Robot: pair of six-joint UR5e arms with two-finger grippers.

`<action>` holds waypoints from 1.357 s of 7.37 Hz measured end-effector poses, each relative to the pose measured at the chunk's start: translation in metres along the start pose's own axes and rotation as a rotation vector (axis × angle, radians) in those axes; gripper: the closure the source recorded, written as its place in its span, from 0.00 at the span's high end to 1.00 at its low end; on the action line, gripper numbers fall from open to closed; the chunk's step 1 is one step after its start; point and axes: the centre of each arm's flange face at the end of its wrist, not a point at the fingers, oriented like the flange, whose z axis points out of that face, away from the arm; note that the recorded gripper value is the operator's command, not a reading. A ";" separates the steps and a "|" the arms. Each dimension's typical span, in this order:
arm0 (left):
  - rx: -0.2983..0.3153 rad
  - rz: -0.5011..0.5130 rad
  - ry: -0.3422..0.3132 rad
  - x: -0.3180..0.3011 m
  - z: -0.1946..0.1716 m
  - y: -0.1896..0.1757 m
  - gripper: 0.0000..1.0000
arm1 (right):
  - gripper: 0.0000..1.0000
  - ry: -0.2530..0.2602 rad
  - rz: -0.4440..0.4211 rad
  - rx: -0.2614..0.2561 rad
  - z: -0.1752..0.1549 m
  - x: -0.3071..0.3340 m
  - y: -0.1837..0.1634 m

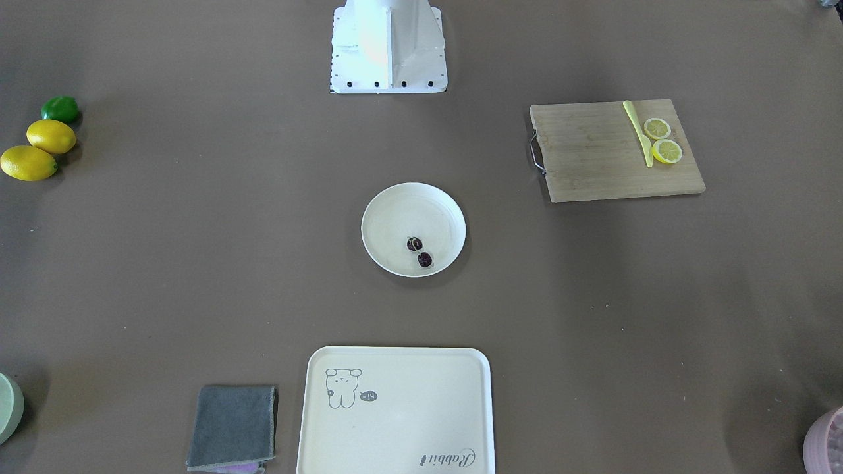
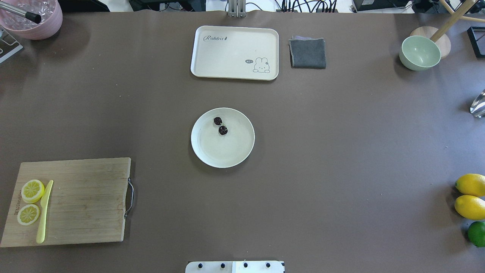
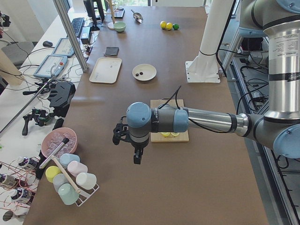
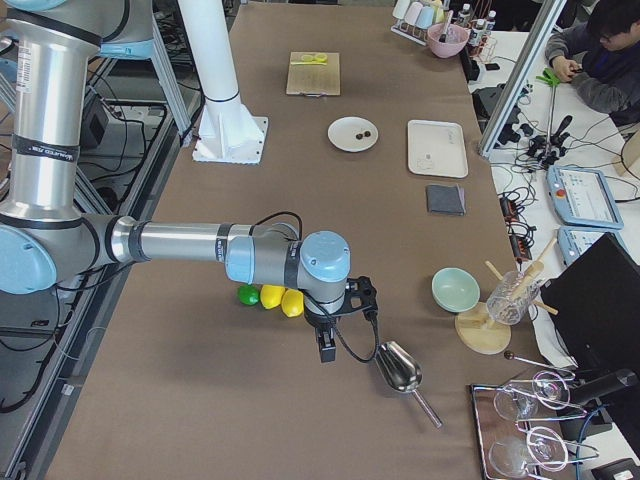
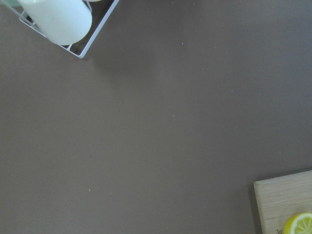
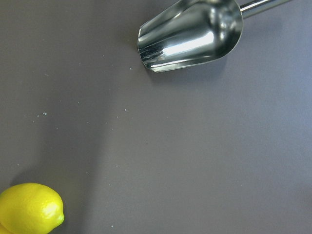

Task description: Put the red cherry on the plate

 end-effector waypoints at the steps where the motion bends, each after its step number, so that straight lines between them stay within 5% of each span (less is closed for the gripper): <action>1: 0.021 -0.020 0.001 -0.008 0.009 0.022 0.98 | 1.00 0.000 0.000 0.000 0.000 0.000 0.000; 10: 0.027 -0.047 0.011 -0.027 0.027 0.049 0.98 | 1.00 -0.003 -0.001 -0.004 0.002 -0.001 0.001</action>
